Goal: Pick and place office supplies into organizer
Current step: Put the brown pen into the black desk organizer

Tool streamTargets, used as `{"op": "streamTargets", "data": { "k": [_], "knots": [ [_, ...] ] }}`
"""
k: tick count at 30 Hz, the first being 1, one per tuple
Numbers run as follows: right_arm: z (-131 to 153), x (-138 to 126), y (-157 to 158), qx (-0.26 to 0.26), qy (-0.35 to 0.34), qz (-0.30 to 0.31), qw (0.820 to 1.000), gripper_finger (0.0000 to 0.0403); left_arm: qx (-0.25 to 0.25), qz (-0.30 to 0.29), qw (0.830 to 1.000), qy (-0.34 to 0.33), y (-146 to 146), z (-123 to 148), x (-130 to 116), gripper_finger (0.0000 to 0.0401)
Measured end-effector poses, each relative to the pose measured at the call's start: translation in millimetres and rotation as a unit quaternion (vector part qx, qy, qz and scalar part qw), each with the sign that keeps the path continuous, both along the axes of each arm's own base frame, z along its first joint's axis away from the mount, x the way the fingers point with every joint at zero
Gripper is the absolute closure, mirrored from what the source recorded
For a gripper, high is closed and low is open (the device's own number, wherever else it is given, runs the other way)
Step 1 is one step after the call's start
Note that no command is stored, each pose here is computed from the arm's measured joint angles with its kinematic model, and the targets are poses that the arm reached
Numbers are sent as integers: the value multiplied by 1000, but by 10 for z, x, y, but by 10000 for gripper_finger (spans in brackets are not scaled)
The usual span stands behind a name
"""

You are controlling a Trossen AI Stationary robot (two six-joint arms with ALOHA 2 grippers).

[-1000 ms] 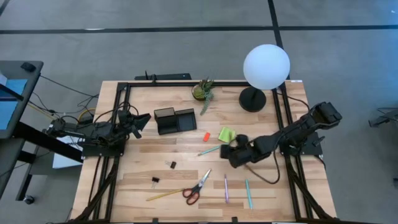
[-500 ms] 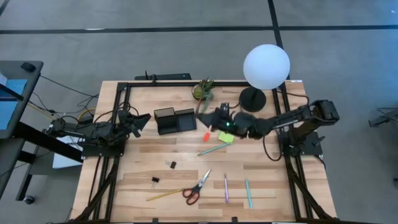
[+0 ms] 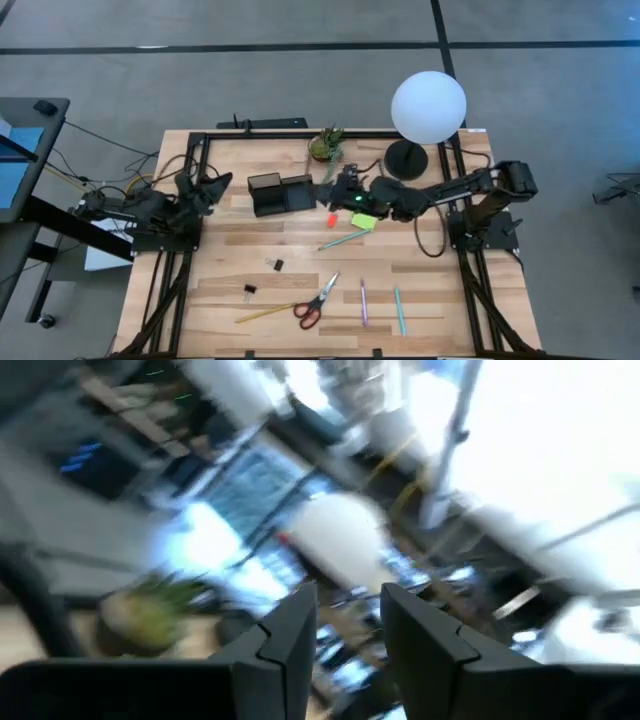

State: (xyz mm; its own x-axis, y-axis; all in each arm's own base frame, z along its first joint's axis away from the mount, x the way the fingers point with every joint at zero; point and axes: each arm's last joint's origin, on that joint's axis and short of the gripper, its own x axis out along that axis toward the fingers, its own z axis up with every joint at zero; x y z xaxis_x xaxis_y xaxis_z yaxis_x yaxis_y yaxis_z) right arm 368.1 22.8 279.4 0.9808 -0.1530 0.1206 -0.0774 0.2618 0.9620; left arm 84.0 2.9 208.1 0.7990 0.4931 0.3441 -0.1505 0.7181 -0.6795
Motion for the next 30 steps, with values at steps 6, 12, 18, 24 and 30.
{"op": "streamTargets", "data": {
  "k": [6,12,18,24,30],
  "knots": [
    [-298,475,106,-110,60,105,986,374,-22,-119,990,-72,-48,71,-10,294],
    [-474,865,126,-129,56,157,978,374,-55,-145,988,-19,-66,-50,50,294],
    [-477,1093,109,-133,35,183,974,372,-64,-164,984,22,-80,-131,81,282],
    [-543,1216,105,-129,35,187,973,375,-69,-170,983,0,-80,-95,70,238],
    [-636,1216,98,-123,80,187,971,371,-69,-174,982,-20,-79,-58,57,210]
  ]
}}
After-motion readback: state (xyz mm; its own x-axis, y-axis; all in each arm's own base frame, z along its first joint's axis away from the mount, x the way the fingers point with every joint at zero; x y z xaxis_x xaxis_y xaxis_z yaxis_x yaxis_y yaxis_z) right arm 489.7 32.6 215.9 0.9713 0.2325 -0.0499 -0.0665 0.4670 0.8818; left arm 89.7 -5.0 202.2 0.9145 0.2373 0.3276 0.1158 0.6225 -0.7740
